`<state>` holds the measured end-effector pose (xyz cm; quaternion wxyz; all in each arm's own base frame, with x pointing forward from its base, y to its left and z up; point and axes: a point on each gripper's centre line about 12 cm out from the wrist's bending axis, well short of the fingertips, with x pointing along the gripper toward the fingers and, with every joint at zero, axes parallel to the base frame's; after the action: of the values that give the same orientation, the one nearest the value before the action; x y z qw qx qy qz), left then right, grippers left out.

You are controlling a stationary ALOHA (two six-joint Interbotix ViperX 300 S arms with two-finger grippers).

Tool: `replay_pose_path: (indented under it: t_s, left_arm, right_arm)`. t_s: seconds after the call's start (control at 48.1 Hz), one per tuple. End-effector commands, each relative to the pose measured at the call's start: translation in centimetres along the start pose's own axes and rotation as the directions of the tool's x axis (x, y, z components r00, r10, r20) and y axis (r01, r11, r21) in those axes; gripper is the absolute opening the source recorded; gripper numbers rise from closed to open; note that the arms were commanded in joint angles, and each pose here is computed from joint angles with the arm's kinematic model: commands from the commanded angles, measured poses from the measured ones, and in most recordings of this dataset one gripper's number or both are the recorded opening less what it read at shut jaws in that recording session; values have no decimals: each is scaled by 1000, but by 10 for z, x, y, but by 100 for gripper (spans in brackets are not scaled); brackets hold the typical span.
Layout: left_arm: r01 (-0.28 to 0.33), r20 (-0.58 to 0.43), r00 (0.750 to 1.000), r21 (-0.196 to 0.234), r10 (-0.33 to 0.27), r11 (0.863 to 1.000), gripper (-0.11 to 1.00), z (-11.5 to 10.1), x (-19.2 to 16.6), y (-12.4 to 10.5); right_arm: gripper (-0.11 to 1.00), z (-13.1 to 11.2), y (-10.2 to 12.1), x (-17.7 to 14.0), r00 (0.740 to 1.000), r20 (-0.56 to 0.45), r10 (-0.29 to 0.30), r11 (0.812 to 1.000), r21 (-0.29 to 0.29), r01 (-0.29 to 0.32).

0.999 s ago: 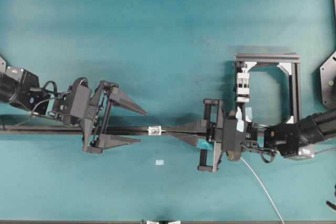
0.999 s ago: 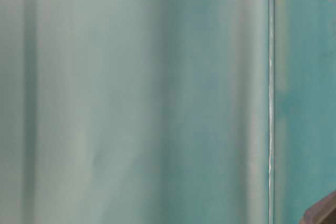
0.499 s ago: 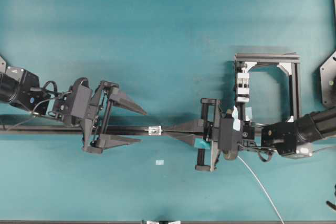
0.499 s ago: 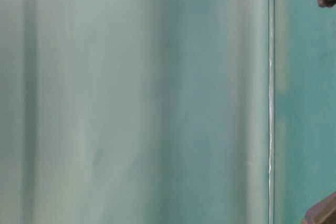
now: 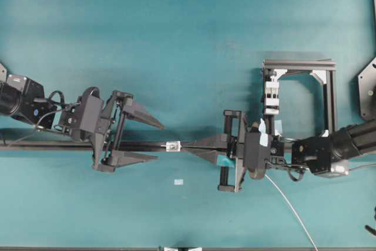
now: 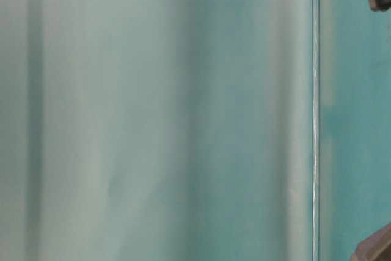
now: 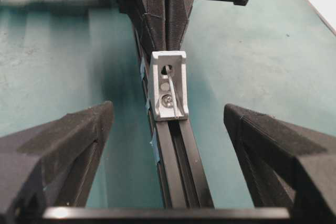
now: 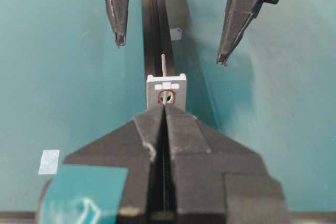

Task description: Insert the wire through the hole in the metal fitting marked with a red label. (retake)

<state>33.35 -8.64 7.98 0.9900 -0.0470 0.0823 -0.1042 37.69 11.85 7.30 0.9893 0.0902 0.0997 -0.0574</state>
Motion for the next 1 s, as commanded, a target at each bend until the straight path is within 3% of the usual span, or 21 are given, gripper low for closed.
replay_pose_path:
  t_s: [0.0, 0.312, 0.499, 0.645, 0.707, 0.874, 0.978]
  left_arm:
    - [10, 31, 999, -1, -10, 1000, 57, 9, 3, -3]
    - [6, 5, 1000, -11, -6, 1000, 57, 9, 9, -3]
    - [3, -18, 1000, -86, -5, 996, 57, 11, 12, -4]
    - [3, -16, 1000, -108, -5, 994, 55, 15, 11, -4]
    - [3, -16, 1000, -108, -5, 994, 51, 16, 12, -4]
    - [4, -19, 1000, -106, -6, 994, 28, 15, 12, -4]
    - [4, -22, 1000, -106, -6, 994, 23, 15, 12, -4]
  right_arm:
    - [2, 5, -1, 2, 1000, 11, -4, 1000, 10, 4]
    - [2, 5, -1, 4, 1000, 8, -4, 1000, 0, 4]
    - [2, 5, 0, 4, 1000, 1, -4, 1000, 1, 4]
    - [2, 5, 0, 4, 1000, 1, -4, 1000, 1, 4]
    - [2, 6, 0, 4, 1000, 1, -3, 1000, 1, 3]
    - [2, 5, -1, 4, 1000, -3, -3, 1000, 1, 3]
    - [2, 5, 0, 4, 1000, -7, -1, 1000, 1, 1]
